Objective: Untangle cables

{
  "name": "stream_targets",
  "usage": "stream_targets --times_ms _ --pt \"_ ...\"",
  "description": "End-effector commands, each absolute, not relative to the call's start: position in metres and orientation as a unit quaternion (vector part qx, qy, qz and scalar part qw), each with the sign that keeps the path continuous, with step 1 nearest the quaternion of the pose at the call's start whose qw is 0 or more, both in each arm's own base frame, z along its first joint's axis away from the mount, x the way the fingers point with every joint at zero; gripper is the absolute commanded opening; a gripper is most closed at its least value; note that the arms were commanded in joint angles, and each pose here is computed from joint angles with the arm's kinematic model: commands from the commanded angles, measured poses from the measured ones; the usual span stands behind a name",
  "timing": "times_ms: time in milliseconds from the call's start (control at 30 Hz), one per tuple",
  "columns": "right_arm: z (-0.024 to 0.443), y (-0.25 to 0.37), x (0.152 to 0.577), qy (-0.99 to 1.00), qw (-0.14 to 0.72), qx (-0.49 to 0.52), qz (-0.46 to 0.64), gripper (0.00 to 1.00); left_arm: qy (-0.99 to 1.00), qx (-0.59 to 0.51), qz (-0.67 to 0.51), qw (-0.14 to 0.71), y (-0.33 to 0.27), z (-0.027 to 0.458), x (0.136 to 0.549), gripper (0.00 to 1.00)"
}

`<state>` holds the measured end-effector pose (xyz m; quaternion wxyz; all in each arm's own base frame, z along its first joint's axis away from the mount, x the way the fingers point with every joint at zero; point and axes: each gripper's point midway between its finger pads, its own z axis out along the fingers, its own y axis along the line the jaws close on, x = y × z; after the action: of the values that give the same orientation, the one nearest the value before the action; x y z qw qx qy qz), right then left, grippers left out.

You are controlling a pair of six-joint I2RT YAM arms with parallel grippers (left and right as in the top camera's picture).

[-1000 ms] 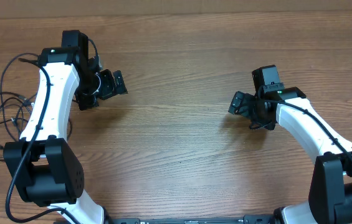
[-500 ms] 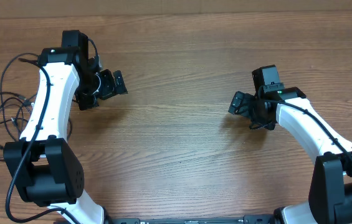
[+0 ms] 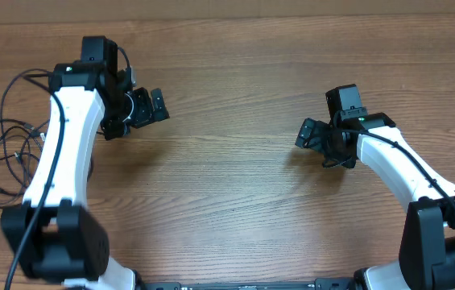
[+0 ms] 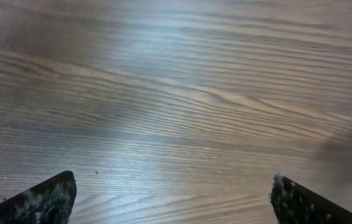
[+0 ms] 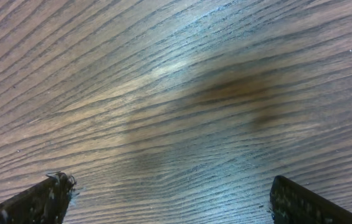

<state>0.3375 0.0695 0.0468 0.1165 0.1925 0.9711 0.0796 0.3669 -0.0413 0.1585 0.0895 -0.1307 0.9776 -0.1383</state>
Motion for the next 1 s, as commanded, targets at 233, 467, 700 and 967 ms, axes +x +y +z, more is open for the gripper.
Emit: stream_targets --times_ms 233,467,700,967 --pt "0.044 0.068 0.336 0.971 0.115 0.197 0.074 1.0 0.954 -0.097 -0.163 0.232 -0.054 0.26 0.335 0.99" --pt "0.044 0.068 0.336 0.971 0.115 0.197 0.074 1.0 0.951 -0.095 -0.164 0.244 -0.054 0.267 0.325 1.0" --pt "0.044 0.068 0.336 0.971 0.115 0.197 0.074 1.0 0.968 -0.107 -0.154 0.166 -0.053 0.209 0.298 1.0" --pt "0.044 0.068 0.336 0.971 0.115 0.197 0.074 1.0 0.981 -0.123 -0.136 0.055 -0.051 0.124 0.241 1.0"
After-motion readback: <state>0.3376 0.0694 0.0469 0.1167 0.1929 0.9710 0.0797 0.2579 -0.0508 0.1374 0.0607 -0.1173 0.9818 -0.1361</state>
